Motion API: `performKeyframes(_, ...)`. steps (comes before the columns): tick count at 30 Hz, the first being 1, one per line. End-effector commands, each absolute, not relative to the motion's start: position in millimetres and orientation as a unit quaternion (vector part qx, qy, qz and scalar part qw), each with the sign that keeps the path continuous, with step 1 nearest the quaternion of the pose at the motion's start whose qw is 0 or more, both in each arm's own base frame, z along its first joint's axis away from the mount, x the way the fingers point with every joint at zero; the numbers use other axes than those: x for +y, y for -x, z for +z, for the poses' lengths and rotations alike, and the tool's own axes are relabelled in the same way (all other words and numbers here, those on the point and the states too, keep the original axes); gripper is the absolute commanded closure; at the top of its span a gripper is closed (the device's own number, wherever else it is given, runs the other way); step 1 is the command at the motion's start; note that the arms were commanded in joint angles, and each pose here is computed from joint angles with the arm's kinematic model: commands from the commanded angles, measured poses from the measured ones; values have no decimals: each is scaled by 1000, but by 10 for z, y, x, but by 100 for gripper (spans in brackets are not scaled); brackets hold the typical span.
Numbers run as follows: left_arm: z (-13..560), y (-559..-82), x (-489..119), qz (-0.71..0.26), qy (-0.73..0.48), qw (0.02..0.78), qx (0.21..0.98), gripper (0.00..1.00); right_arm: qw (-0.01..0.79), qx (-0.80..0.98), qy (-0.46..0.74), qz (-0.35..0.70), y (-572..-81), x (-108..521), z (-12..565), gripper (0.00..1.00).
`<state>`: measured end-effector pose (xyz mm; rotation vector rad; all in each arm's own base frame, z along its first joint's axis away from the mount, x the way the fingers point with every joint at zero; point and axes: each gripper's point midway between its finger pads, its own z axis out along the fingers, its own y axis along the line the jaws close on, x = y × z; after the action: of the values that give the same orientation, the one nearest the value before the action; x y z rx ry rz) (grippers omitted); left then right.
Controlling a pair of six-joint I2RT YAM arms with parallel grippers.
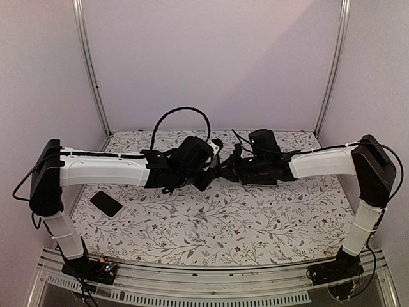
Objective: Take the phone out of the phone case
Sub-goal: Remove the phone case from the phone.
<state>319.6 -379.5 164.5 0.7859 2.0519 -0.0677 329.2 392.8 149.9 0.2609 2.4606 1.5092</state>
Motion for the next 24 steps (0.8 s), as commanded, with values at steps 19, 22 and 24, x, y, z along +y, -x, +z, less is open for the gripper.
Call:
performKeyframes(19, 1754, -3299, -3932, 6, -317, 494, 810, 92, 142, 814, -66, 559, -3332, 4030, 1917, 100)
performKeyframes(22, 1816, -3303, -3906, 6, -311, 500, 808, 99, 143, 814, -70, 558, -3341, 4024, 1919, 100)
performKeyframes(24, 1864, -3301, -3879, 6, -304, 505, 808, 100, 144, 815, -73, 557, -3348, 4020, 1918, 100)
